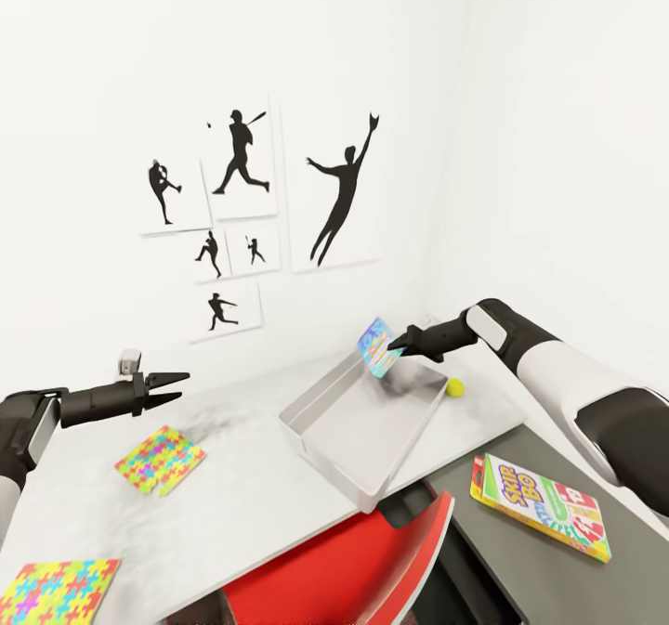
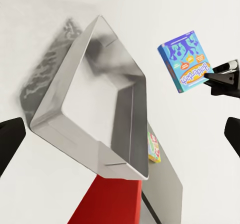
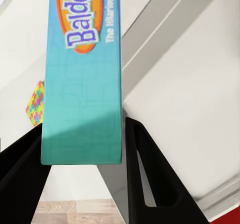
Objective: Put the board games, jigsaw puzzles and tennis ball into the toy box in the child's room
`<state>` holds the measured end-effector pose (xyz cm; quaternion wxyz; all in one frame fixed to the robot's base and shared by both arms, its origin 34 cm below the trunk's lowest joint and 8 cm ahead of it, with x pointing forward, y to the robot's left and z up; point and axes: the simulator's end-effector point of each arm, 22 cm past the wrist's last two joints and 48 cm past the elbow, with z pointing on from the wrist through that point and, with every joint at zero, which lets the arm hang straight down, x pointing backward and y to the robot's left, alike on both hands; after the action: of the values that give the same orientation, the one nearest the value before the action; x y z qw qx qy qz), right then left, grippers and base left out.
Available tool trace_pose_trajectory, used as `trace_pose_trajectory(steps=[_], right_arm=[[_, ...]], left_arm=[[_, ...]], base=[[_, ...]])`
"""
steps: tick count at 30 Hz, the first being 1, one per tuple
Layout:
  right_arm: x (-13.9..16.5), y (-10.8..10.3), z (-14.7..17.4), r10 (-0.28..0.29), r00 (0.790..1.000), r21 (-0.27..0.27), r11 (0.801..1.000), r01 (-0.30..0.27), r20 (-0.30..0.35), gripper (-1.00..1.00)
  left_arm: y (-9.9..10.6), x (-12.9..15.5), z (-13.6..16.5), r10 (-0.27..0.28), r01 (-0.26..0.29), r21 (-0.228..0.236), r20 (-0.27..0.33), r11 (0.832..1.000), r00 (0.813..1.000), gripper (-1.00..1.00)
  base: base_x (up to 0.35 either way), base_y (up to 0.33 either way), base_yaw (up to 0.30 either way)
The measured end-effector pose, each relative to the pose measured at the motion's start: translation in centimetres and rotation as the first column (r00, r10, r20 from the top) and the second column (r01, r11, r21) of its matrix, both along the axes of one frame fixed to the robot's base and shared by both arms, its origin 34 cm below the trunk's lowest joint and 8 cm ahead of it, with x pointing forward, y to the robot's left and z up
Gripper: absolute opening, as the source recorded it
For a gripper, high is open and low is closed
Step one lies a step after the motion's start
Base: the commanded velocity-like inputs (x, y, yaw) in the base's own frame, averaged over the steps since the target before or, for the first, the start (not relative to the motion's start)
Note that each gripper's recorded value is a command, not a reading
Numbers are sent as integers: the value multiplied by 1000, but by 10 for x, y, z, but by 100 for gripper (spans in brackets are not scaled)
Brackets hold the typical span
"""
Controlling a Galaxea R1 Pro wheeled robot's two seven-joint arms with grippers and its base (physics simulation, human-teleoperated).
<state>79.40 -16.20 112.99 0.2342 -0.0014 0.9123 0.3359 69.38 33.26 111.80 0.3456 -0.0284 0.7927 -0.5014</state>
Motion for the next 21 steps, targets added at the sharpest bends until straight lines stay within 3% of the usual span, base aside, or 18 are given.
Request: trace_pose_trajectory(steps=[15,21], right_arm=[[10,0,-11,-9,1000,1,1000,9,11,-100],[17,8,-4,6,999,7,1000,-6,52,-100]], left_arm=[[16,1,-8,17,-17,11,-22,1000,1000,100],[16,3,-5,14,-13,16,-21,1000,1000,100]], base=[[0,0,0],[0,0,0]])
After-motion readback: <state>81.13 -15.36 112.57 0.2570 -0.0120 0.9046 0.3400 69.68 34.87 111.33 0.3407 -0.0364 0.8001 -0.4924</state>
